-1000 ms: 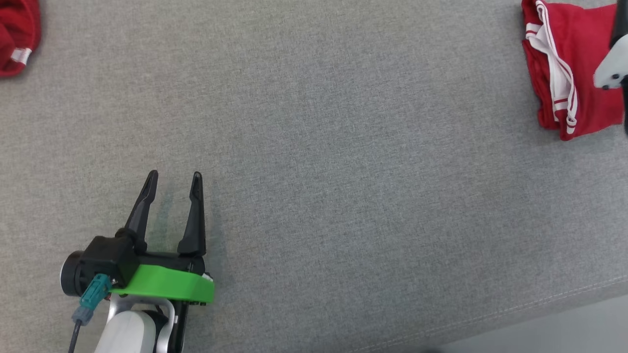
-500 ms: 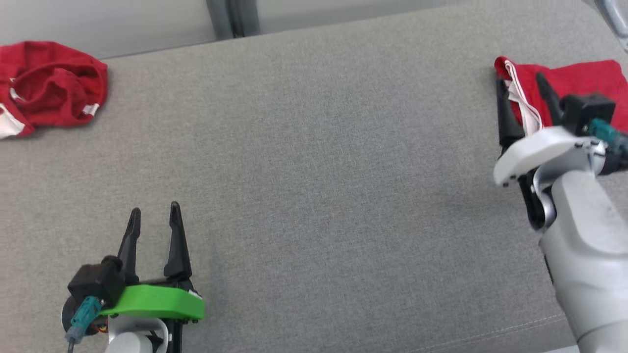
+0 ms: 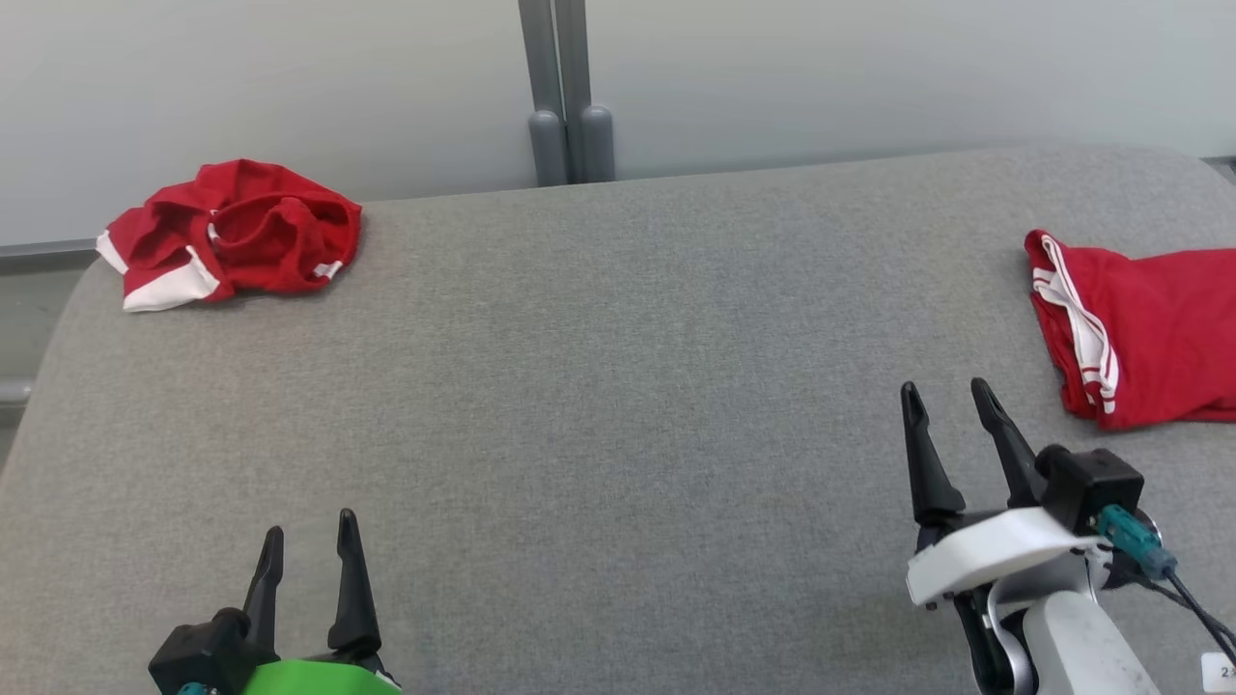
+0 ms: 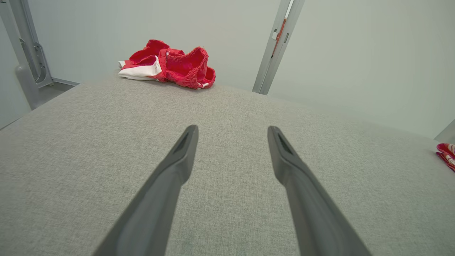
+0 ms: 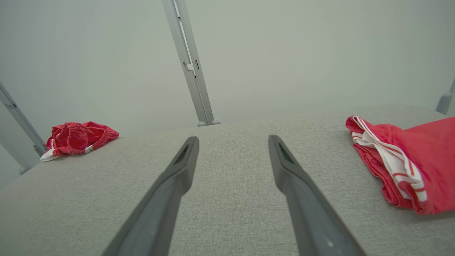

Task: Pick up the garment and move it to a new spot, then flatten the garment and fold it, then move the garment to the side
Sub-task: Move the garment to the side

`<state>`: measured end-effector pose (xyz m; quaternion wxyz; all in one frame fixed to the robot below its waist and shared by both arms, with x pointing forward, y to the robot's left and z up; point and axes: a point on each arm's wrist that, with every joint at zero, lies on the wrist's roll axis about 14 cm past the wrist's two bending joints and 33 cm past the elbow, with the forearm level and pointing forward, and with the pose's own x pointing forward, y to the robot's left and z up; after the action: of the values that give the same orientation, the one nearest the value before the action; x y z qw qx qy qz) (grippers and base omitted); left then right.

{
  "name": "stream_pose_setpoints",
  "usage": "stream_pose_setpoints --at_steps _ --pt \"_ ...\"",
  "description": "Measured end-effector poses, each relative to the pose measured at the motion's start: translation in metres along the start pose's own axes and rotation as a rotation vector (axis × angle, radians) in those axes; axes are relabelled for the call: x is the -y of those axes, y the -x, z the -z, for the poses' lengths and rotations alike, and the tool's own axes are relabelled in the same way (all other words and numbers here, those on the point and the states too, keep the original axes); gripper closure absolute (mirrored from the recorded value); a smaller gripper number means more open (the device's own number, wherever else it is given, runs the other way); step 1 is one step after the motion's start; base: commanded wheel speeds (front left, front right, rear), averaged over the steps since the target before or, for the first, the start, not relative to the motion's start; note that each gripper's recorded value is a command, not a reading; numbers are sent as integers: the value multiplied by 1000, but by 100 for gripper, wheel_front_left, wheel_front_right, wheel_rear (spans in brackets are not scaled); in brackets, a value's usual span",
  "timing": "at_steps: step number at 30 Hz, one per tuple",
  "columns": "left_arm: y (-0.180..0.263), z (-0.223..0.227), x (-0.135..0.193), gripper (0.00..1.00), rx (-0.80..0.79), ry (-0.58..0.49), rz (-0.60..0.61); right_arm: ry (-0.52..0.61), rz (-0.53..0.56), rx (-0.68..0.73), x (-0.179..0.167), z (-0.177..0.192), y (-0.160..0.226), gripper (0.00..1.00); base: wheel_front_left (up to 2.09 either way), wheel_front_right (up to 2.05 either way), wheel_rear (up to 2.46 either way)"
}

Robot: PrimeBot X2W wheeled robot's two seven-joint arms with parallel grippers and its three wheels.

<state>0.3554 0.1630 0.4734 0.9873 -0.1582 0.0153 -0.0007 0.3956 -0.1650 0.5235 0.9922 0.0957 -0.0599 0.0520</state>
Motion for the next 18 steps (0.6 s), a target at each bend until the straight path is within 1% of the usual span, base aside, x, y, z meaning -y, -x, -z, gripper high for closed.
stream_pose_setpoints --at_steps 5,9,18 --pt "13 -9 -7 0 32 5 -29 8 -40 10 -16 -2 12 0 0 0 0" --pt "18 -12 -7 0 46 0 -28 -4 -80 -13 -31 6 18 0 0 0 0" --pt "20 -14 -4 0 51 -7 -20 -10 -82 -6 -32 3 20 0 0 0 0"
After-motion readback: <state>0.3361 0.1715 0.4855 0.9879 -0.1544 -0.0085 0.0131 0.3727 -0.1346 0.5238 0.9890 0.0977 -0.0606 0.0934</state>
